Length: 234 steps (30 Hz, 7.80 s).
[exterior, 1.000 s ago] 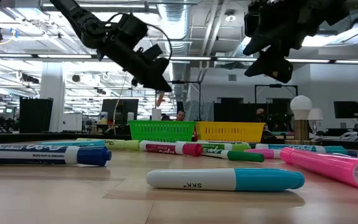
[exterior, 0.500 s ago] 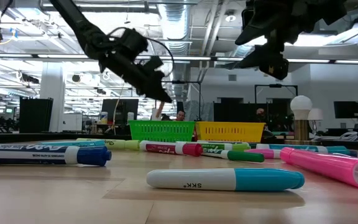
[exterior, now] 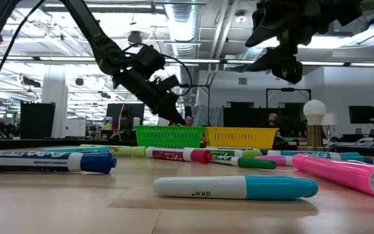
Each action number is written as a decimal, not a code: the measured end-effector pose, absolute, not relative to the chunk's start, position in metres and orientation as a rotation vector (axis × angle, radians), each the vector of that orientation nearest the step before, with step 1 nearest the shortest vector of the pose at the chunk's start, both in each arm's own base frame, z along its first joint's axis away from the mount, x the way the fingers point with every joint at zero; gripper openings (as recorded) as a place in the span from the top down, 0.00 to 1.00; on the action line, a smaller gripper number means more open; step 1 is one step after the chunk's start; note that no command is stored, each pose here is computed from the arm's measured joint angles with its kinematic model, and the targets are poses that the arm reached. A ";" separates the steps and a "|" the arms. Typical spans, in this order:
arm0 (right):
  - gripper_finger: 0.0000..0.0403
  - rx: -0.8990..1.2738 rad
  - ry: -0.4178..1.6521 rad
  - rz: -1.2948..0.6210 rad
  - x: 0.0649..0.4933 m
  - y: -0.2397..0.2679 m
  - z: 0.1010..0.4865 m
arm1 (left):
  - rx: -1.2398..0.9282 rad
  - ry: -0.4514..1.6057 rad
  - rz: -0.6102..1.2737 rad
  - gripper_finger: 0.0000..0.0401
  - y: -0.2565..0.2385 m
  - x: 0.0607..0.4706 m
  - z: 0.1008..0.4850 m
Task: Pick & Place Markers
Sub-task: Put the small orange marker into the blue bin, then put the top small pink marker into the blue bin
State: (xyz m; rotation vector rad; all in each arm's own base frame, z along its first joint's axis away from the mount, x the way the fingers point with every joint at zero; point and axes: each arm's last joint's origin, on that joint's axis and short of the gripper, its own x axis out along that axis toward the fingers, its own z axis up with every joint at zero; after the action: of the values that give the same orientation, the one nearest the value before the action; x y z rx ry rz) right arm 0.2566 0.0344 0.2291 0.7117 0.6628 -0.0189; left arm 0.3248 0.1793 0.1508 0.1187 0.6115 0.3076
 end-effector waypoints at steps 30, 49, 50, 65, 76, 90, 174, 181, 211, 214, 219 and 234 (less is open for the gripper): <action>0.54 0.702 0.665 -0.013 0.257 0.035 0.229 | 0.057 0.366 0.422 0.71 0.161 0.308 0.234; 0.54 0.527 0.678 0.042 0.255 0.035 0.227 | -0.440 0.104 -0.006 0.71 0.006 0.235 0.291; 0.54 0.512 0.679 0.047 0.255 0.035 0.227 | -0.478 0.115 -0.027 0.71 0.000 0.234 0.289; 0.53 0.386 0.721 0.077 0.252 0.034 0.223 | -1.030 0.306 0.029 0.71 -0.091 0.228 0.243; 0.54 0.360 0.749 0.081 0.250 0.034 0.221 | -0.956 0.419 0.114 0.71 -0.115 0.238 0.205; 0.55 0.358 0.765 0.076 0.249 0.034 0.220 | -0.530 0.470 -0.086 0.71 -0.064 0.269 0.211; 0.55 0.354 0.821 0.109 0.244 0.049 0.217 | 0.142 0.890 -0.012 0.71 -0.030 0.331 0.112; 0.55 0.354 0.821 0.110 0.244 0.049 0.217 | 0.145 0.887 -0.012 0.71 -0.032 0.331 0.112; 0.55 0.354 0.821 0.111 0.244 0.049 0.217 | 0.144 0.884 -0.022 0.88 -0.034 0.330 0.114; 0.55 0.359 0.822 0.111 0.244 0.049 0.217 | 0.137 0.861 -0.031 0.88 -0.034 0.330 0.121; 0.55 0.363 0.826 0.110 0.244 0.049 0.216 | 0.129 0.786 -0.030 0.86 -0.034 0.326 0.148; 0.55 0.362 0.822 0.111 0.244 0.049 0.217 | 0.122 0.439 0.143 0.86 -0.020 0.285 0.259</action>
State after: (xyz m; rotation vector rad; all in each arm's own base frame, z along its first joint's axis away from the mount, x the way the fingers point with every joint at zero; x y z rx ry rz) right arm 0.2438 0.0493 0.2169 0.3624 0.8218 0.1107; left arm 0.2850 -0.0203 0.2589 0.1218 0.4392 0.1434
